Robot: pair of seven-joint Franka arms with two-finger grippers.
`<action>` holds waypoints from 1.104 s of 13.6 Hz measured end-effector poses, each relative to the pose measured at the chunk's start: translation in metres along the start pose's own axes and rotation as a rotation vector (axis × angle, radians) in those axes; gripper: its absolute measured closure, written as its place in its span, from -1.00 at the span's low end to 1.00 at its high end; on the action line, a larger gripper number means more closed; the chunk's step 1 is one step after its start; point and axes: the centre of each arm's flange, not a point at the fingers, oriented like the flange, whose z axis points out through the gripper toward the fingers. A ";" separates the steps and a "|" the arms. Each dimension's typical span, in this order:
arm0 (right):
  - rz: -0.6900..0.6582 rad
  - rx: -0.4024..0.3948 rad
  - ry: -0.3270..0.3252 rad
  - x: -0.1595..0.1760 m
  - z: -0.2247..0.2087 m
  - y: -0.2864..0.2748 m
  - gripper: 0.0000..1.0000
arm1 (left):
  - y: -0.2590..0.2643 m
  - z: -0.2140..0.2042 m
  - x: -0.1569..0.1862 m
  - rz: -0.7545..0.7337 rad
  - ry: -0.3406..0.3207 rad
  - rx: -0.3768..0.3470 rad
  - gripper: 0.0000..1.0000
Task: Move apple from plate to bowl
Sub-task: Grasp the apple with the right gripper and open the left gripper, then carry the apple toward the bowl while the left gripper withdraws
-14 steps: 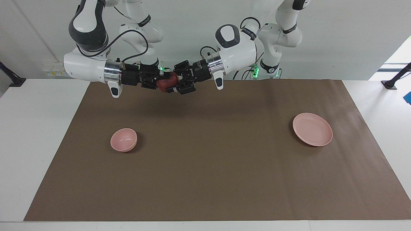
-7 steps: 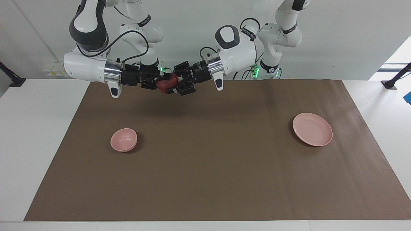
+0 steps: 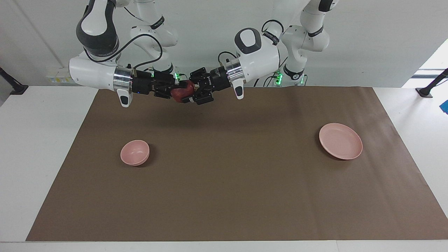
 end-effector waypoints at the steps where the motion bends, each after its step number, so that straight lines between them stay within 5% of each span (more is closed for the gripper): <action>1: 0.000 0.000 0.000 0.000 0.000 0.000 -0.78 | 0.000 0.000 0.000 0.000 0.000 0.000 -0.48; 3: -0.005 -0.013 0.000 0.000 0.000 -0.001 -0.78 | -0.001 0.001 0.000 0.001 0.001 0.002 -0.49; 6: -0.021 -0.072 0.012 0.001 -0.006 -0.001 -0.77 | -0.006 0.005 0.001 0.004 0.003 0.013 -1.00; 10: -0.051 -0.188 0.052 0.014 -0.033 0.009 -0.74 | -0.002 0.002 -0.004 0.120 0.059 0.039 -1.00; 15: -0.155 -0.577 0.161 0.045 -0.072 0.037 -0.74 | 0.039 -0.033 0.008 0.313 0.195 0.151 -1.00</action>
